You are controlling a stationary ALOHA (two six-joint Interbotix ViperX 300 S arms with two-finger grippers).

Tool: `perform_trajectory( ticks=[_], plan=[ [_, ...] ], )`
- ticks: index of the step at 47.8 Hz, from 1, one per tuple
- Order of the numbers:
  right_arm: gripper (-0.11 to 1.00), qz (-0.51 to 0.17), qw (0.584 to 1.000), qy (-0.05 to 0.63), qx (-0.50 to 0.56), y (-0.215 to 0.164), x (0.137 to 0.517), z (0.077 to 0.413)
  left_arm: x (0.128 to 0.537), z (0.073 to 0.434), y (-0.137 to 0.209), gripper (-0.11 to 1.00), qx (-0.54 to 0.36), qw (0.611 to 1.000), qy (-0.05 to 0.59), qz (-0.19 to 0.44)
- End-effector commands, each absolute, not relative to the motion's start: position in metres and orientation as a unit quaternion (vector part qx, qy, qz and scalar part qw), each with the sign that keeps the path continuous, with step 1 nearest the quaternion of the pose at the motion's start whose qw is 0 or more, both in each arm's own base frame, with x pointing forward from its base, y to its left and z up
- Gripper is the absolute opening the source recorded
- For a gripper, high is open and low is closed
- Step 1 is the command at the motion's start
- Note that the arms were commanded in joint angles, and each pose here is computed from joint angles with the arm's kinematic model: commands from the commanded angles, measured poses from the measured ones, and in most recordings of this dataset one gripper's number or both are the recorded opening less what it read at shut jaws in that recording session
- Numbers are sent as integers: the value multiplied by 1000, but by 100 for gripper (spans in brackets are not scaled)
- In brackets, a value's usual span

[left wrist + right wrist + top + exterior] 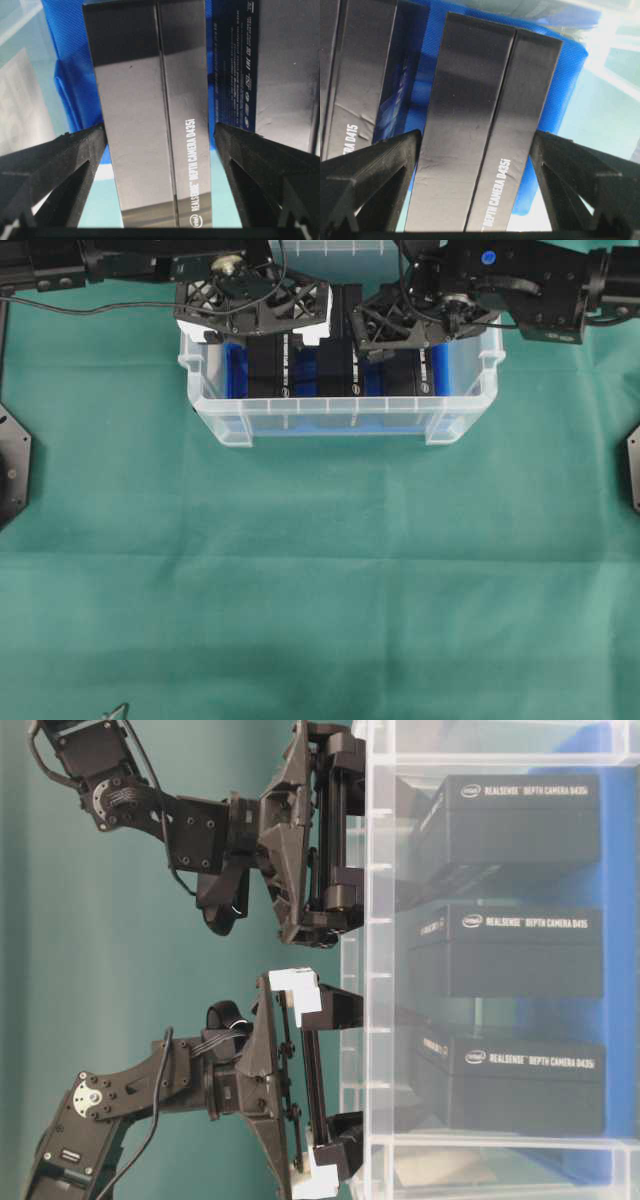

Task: Take the box out of the case with both arms.
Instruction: 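Lower left gripper onto left box and right gripper onto right box, close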

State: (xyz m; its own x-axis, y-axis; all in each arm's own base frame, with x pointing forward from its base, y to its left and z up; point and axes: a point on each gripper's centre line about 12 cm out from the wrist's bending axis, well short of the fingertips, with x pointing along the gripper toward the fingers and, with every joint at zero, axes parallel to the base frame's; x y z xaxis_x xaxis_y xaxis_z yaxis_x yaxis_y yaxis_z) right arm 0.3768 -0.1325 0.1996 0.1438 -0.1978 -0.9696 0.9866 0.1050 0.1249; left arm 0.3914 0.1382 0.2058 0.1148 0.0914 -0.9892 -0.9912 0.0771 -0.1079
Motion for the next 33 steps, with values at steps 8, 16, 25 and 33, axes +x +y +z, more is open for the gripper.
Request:
perform_trajectory(
  ticks=[8,16,25,33],
  plan=[
    [93,-491,602,430,460,-133,373,204,377,203,136,88,-463,549,504,480],
    [93,-490,598,431,465,-131,372,205,374,203,134,88,-458,540,514,483],
    [93,-488,599,433,465,-129,373,205,372,203,133,88,-454,534,522,486],
    [88,-491,596,437,462,-128,372,204,376,206,133,88,-455,538,520,483]
  ],
)
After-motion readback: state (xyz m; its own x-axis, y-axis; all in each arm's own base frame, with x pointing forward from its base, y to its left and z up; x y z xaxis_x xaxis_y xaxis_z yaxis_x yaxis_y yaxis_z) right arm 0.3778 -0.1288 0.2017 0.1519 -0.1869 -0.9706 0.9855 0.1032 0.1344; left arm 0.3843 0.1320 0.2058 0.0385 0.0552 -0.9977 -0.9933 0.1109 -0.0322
